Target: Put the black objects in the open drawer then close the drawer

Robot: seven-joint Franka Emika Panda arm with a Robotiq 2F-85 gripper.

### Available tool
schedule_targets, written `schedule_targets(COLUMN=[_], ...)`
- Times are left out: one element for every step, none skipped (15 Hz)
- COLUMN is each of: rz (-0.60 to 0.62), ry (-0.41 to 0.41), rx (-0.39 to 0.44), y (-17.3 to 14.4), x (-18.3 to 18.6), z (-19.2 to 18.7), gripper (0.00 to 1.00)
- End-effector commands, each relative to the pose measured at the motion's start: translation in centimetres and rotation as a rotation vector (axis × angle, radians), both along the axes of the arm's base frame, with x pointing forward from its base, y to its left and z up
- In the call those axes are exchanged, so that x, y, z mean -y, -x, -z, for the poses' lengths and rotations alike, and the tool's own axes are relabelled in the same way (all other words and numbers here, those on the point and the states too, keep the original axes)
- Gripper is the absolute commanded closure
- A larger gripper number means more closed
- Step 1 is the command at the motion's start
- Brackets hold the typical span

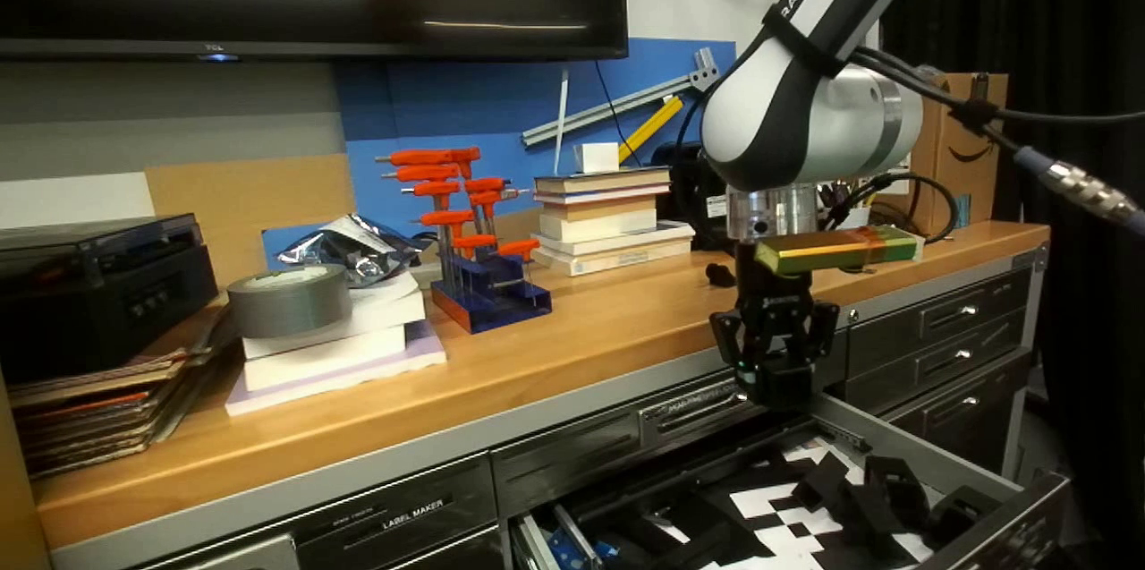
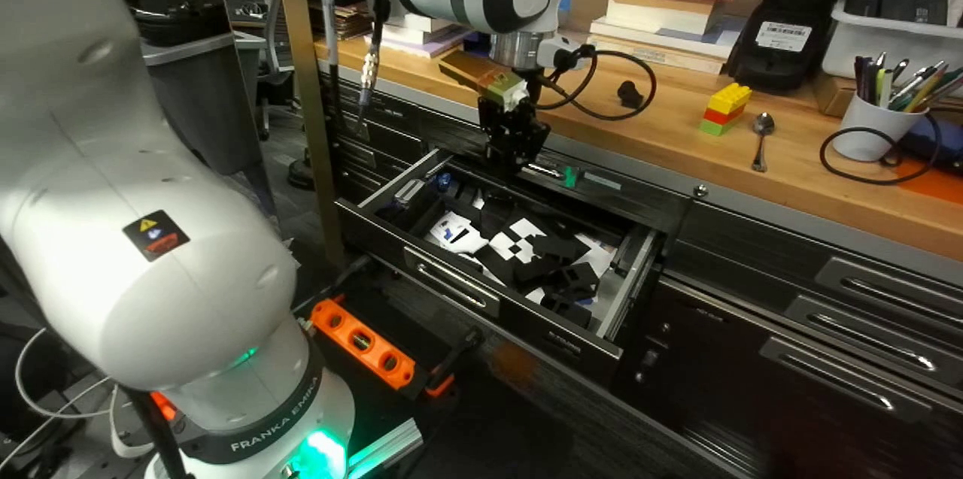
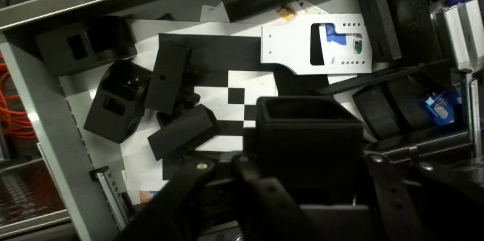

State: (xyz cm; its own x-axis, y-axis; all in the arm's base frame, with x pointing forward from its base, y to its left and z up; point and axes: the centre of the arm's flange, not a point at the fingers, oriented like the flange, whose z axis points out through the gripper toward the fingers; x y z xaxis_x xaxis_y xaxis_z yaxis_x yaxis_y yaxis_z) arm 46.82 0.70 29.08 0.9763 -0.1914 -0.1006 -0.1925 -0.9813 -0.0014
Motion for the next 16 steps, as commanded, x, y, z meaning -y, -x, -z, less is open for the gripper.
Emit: schedule_targets(rz=[0.013, 0.033, 0.045, 0.061, 0.076, 0.091, 0.103, 0.115, 0.125, 0.142, 0.146, 0.153, 0.154, 0.155, 0.147, 0.143], ry=[-0.067, -0.073, -0.082, -0.091, -0.096, -0.1, -0.105, -0.111, -0.115, -0.113, -0.116, -0.118, -0.121, -0.124, -0.13, -0.126], rx=[0.003, 0.002, 0.0, -0.004, -0.011, -0.015, -0.023, -0.028, -0.036, -0.041, -0.039, -0.037, -0.039, -0.04, -0.048, -0.068], y=[-2.3, -2.9, -3.3, -3.8, -4.2, -4.5, -4.9, -5.2, -5.4, -5.7, -5.9, -6.1, -6.2, -6.1, -5.9, -5.5], x=[0.0, 0.0, 0.1, 0.2, 0.3, 0.5, 0.6, 0.8, 1.0, 1.2, 1.3, 1.4, 1.5, 1.5, 1.5, 1.5], z=[3.5, 4.6, 5.7, 6.8, 7.8, 8.7, 9.6, 10.4, 11.0, 11.7, 12.0, 12.1, 12.2, 12.3, 12.3, 12.2], gripper=[0.68, 0.68, 0.68, 0.68, 0.68, 0.68, 0.68, 0.68, 0.68, 0.68, 0.68, 0.68, 0.68, 0.68, 0.68, 0.68])
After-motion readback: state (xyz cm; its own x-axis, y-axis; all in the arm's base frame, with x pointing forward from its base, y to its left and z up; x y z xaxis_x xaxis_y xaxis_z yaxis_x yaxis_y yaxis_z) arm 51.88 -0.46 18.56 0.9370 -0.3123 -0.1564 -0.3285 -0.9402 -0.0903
